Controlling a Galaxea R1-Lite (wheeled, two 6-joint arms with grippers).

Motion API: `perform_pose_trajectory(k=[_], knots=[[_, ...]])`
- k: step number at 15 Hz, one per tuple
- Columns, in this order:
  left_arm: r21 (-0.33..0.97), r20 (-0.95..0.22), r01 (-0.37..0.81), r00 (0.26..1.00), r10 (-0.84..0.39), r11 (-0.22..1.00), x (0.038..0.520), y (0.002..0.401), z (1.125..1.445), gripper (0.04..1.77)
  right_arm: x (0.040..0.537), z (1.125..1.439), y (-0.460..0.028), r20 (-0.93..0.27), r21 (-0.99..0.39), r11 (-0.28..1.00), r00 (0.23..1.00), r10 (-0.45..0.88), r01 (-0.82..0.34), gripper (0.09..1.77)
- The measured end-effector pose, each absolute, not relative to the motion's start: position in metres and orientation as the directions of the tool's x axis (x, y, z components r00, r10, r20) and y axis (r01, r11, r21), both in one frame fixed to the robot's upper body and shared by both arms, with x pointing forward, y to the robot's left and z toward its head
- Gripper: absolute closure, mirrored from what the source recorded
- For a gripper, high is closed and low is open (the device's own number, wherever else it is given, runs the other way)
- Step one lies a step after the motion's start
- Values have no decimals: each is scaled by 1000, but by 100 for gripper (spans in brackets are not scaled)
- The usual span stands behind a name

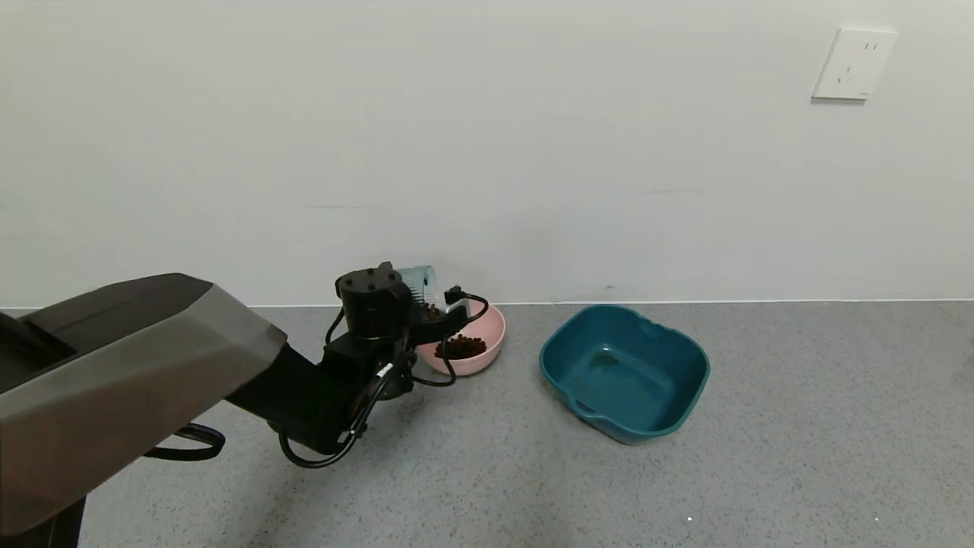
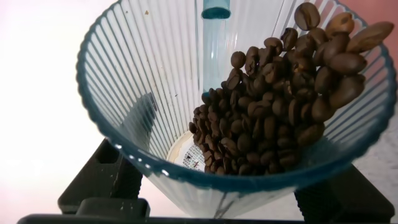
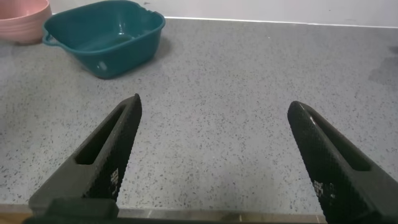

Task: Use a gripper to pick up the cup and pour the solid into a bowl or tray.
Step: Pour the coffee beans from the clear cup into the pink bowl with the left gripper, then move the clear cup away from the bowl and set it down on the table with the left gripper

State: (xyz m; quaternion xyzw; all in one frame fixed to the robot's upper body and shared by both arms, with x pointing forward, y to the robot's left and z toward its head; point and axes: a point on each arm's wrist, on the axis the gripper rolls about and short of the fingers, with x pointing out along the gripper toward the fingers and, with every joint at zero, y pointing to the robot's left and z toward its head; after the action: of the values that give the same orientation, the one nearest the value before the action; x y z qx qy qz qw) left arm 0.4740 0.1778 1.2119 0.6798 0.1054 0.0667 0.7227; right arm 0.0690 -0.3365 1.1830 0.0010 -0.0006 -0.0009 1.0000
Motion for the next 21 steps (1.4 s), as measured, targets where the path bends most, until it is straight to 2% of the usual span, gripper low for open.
perform_pose_trajectory(k=[6, 11, 14, 17, 21], knots=[[922, -86, 4, 977, 195, 387, 459, 184, 1216, 48, 69, 1183, -336, 1, 2, 1000, 1000, -2, 2, 15], [862, -100, 2, 981, 167, 508, 451, 203, 1226, 48, 69, 1183, -336, 1, 2, 1000, 1000, -2, 2, 15], [815, -185, 62, 970, 157, 576, 439, 219, 1237, 48, 69, 1183, -336, 1, 2, 1000, 1000, -2, 2, 15], [667, -257, 114, 963, 83, 737, 424, 229, 1255, 48, 69, 1183, -336, 1, 2, 1000, 1000, -2, 2, 15], [420, -213, 124, 976, -35, 899, 414, 252, 1282, 48, 69, 1183, -336, 1, 2, 1000, 1000, -2, 2, 15]])
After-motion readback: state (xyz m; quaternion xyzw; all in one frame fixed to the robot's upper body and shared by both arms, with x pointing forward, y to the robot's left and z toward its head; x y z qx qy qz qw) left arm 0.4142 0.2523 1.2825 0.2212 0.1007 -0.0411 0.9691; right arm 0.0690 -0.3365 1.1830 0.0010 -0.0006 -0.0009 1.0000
